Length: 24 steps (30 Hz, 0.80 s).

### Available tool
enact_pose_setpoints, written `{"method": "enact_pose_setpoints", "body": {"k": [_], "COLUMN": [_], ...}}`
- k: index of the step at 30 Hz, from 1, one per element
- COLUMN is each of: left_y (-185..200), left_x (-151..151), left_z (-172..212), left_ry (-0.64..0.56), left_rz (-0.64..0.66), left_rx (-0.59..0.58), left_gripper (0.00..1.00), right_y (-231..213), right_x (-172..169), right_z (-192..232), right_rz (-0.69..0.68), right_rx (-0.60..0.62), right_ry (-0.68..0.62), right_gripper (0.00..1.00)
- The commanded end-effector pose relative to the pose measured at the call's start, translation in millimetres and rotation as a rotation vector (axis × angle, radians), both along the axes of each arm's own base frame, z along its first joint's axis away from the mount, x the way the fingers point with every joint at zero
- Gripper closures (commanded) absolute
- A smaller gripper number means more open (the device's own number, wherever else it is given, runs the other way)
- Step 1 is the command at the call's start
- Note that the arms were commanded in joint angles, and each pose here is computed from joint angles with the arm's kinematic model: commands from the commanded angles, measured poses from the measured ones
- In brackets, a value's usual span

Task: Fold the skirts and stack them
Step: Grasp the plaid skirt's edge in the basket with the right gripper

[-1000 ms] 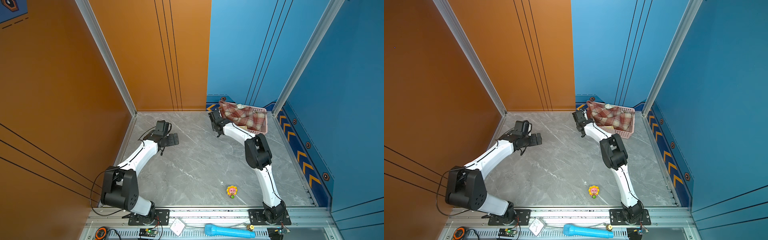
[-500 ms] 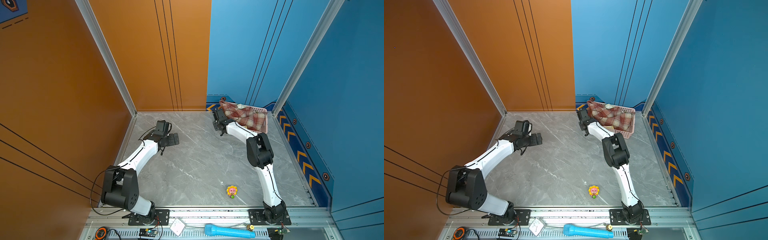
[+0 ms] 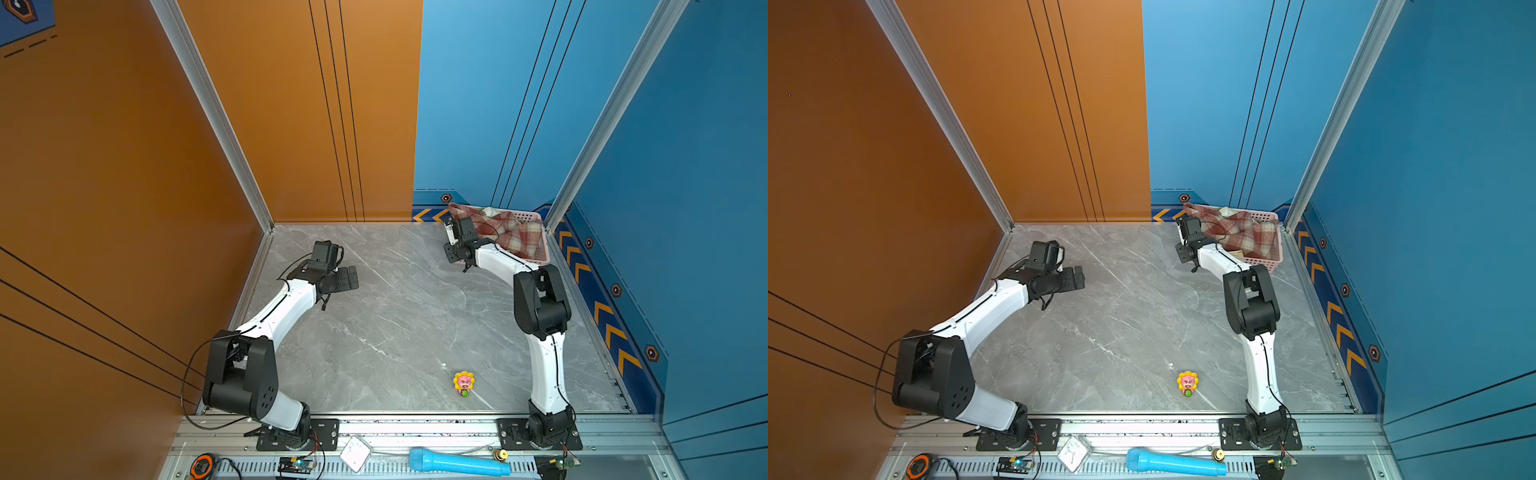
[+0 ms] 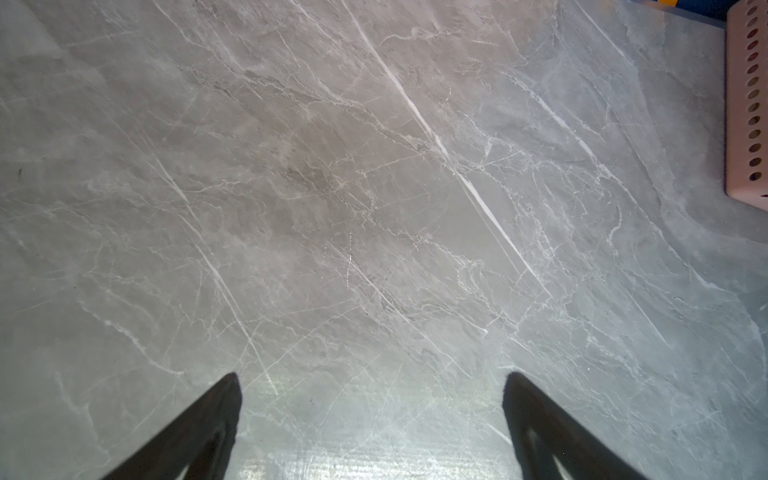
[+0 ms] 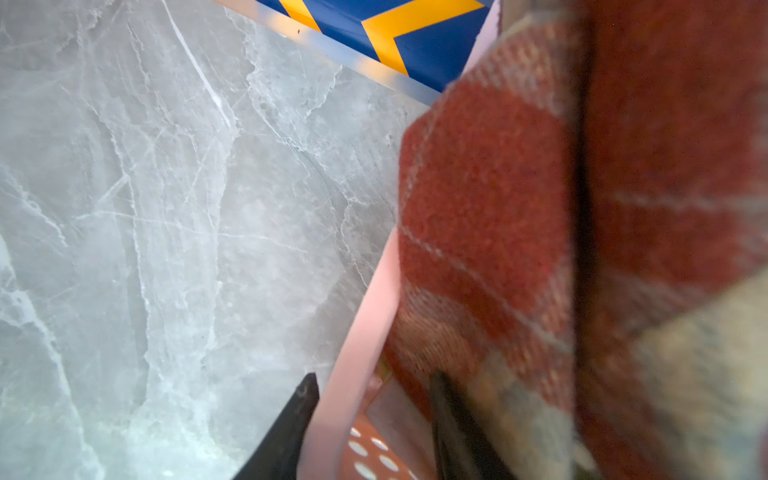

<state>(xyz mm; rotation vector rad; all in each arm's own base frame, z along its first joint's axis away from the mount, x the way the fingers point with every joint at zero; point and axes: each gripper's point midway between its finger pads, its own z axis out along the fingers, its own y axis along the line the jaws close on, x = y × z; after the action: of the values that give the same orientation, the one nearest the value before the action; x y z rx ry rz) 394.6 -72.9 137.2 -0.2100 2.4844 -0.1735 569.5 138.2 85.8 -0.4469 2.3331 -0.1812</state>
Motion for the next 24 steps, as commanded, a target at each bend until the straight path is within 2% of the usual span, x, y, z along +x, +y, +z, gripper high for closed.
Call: {"method": "enact_pose_setpoints", "body": {"k": [1, 10, 11, 18, 21, 24], "left_y": [-6, 0, 0, -5, -8, -19], "left_x": [7, 7, 7, 7, 6, 4], "left_z": [10, 15, 18, 42, 41, 39], "left_ry": [-0.032, -0.045, -0.050, -0.107, -0.109, -0.104], "left_rz": [-0.029, -0.005, -0.006, -0.025, -0.042, -0.093], "left_rx": [0.008, 0.032, 0.031, 0.071, 0.078, 0.051], "left_gripper": [0.01, 0.01, 0.01, 0.02, 0.02, 0.02], "right_y": [-29, -55, -51, -16, -25, -51], "right_x": [-10, -21, -22, -34, -32, -26], "right_z": [-2, 9, 29, 96, 118, 132], "right_rz": [0.007, 0.012, 0.021, 0.059, -0.022, -0.152], "right_rx": [-0.026, 0.007, 0.032, 0.174, 0.203, 0.142], "right_ry": [0.047, 0.041, 0.002, -0.139, -0.197, -0.254], "right_gripper": [0.55, 0.43, 0.41, 0.28, 0.24, 0.19]}}
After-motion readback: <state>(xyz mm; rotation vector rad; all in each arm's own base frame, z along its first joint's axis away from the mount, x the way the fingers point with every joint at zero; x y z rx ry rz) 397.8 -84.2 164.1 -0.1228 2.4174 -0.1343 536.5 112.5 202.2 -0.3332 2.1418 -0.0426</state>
